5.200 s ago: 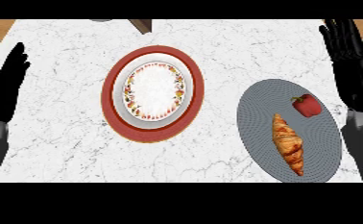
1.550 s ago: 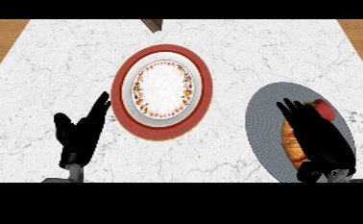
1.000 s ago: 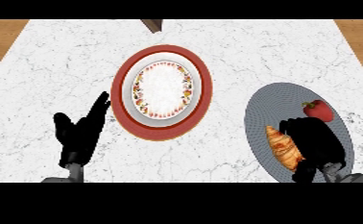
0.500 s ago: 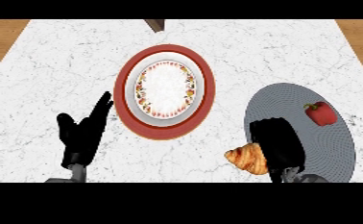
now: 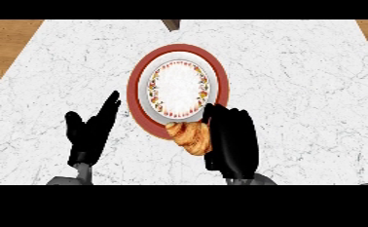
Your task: Pick the croissant from the placemat and place it in the plate
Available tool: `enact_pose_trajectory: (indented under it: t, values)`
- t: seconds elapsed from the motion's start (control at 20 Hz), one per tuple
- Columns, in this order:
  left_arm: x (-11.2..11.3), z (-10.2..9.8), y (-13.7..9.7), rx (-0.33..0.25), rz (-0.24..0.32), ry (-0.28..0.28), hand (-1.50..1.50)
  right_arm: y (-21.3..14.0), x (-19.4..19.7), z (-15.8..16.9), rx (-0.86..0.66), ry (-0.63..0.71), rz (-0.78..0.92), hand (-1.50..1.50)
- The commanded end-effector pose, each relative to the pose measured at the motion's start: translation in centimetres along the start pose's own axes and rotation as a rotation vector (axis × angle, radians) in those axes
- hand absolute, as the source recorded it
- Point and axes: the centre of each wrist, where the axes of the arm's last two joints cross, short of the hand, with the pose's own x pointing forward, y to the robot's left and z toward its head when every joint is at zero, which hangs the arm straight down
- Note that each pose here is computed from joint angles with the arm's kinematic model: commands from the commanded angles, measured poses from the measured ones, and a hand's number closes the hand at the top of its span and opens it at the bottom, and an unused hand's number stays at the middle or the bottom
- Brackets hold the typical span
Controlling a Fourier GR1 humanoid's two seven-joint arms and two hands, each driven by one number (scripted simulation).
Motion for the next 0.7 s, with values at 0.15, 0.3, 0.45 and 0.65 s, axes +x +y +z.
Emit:
enact_pose_trajectory:
  t: [0.15,0.3,0.45,0.65]
  values:
    - [-0.6,-0.4,-0.9,-0.037,-0.006,0.059,0.00,-2.6,4.3,0.2,-0.313,0.084,-0.182,1.50]
    - [-0.7,-0.4,-0.4,-0.029,-0.009,0.052,0.00,-3.2,4.9,-0.2,-0.417,0.155,-0.269,1.50]
    - [-0.7,-0.4,-1.1,-0.049,-0.004,0.058,0.00,-3.7,5.3,-0.6,-0.486,0.204,-0.319,1.50]
    - [-0.2,-0.7,-1.3,-0.049,-0.004,0.035,0.00,-4.4,5.6,-1.3,-0.572,0.235,-0.414,1.50]
